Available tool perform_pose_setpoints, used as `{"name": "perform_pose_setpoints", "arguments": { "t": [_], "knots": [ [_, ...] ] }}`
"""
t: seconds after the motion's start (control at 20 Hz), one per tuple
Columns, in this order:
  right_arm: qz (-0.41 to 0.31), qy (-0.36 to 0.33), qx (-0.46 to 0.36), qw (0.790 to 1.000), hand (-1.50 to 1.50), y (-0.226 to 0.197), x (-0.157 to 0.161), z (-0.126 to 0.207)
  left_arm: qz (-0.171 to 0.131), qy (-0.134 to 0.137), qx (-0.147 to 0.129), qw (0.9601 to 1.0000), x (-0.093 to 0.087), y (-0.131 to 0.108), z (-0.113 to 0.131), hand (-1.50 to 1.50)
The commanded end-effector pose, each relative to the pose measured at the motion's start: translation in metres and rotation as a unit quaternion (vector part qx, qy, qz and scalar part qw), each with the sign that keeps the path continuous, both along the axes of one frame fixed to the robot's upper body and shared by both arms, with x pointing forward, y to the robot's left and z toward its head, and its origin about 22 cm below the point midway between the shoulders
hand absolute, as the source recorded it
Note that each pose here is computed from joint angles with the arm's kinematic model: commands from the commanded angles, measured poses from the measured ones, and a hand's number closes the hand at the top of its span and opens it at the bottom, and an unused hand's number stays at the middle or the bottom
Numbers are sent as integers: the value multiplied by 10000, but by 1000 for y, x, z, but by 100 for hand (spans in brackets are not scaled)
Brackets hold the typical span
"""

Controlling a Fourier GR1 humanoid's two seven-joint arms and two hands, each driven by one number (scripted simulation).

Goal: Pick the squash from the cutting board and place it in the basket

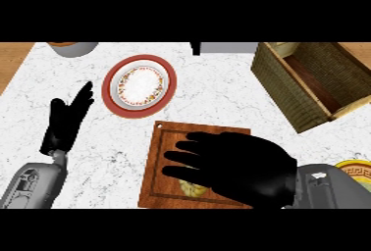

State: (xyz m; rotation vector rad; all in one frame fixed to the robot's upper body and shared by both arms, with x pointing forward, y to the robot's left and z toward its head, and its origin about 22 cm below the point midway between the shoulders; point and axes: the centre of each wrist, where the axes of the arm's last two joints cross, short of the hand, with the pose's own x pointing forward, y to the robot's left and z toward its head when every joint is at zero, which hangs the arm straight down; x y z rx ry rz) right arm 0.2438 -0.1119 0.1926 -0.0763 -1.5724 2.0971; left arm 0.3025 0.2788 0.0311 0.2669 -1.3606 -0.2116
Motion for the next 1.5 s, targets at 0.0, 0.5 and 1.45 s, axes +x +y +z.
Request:
{"name": "perform_pose_setpoints", "arguments": {
  "t": [0.0,0.5,1.45],
  "knots": [
    [-34,130,-107,9999,-150,-14,15,-15,-32,-15,-57,10000,4,-4,0,0],
    [5,205,-251,9995,-150,24,9,-56,2,32,7,10000,-14,3,-13,0],
    [74,195,-209,9996,-150,45,7,-116,39,-26,66,10000,-20,-5,-9,0]
  ]
}}
